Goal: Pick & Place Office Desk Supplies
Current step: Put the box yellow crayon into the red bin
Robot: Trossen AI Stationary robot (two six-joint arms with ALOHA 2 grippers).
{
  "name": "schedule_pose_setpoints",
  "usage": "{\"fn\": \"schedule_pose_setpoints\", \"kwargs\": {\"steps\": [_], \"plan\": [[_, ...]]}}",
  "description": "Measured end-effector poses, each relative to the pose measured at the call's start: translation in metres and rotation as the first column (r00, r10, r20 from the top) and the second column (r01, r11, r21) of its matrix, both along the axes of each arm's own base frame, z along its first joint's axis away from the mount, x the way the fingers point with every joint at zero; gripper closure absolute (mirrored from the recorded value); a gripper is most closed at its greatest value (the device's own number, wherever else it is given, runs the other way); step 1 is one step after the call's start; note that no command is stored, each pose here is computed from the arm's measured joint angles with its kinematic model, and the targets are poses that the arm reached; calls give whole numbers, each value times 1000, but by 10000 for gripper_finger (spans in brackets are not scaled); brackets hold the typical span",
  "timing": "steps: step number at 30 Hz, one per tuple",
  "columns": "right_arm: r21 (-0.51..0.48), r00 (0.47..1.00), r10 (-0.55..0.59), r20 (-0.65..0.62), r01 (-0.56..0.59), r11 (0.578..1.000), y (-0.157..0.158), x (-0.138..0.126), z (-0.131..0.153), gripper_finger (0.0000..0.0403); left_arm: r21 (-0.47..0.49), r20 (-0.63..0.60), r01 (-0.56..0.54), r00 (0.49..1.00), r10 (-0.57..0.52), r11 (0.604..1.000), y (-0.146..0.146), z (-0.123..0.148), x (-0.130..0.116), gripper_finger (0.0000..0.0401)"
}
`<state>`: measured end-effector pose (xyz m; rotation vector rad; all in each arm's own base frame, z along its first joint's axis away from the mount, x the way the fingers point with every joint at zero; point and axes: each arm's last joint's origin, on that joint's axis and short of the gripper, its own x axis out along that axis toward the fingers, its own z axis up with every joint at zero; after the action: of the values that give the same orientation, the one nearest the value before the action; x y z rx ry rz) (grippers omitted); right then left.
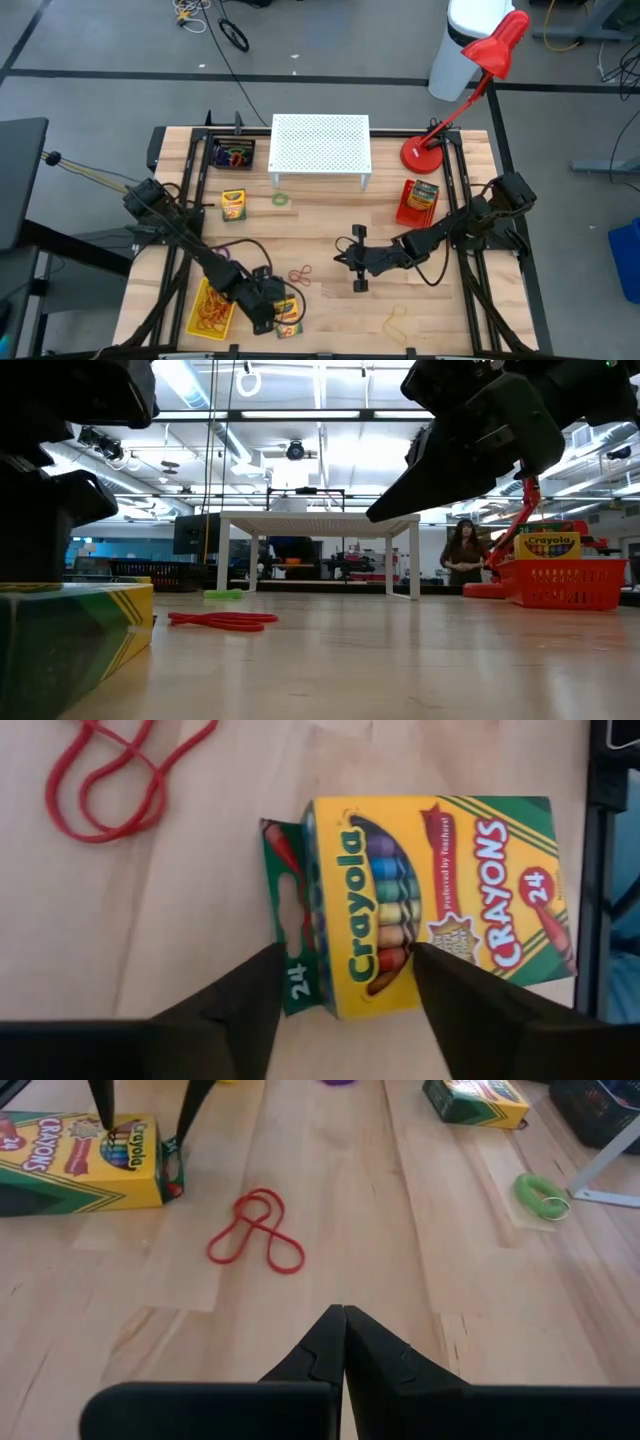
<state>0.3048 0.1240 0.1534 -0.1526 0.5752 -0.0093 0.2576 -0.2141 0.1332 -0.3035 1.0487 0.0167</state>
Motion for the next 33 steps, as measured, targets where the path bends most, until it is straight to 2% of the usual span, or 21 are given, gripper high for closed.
{"fn": "schedule_pose_setpoints", "kwargs": {"steps": [3,8,12,20,24,29,33], "plan": [[0,1000,1,0,-1,1000,0,0,0,391,-12,16,12,1000,-12,1000,-2,1,1,219],[-25,1000,16,-2,-16,1000,0,0,0,391,-7,24,58,998,-58,998,-2,1,2,318],[-28,1000,17,-2,-17,999,-1,0,0,391,25,41,90,995,-91,996,-1,4,2,385],[-30,1000,18,-5,-18,999,-1,-1,3,391,105,119,70,989,-82,992,10,25,1,395],[-1,999,-19,-27,19,1000,-5,-10,15,391,212,166,20,985,-56,977,15,33,-2,395],[131,993,-111,-37,115,985,-10,-21,33,390,341,247,-17,966,-72,940,18,37,1,396],[264,993,-116,6,110,958,2,-18,29,361,451,286,-60,955,-80,891,20,40,2,396]]}}
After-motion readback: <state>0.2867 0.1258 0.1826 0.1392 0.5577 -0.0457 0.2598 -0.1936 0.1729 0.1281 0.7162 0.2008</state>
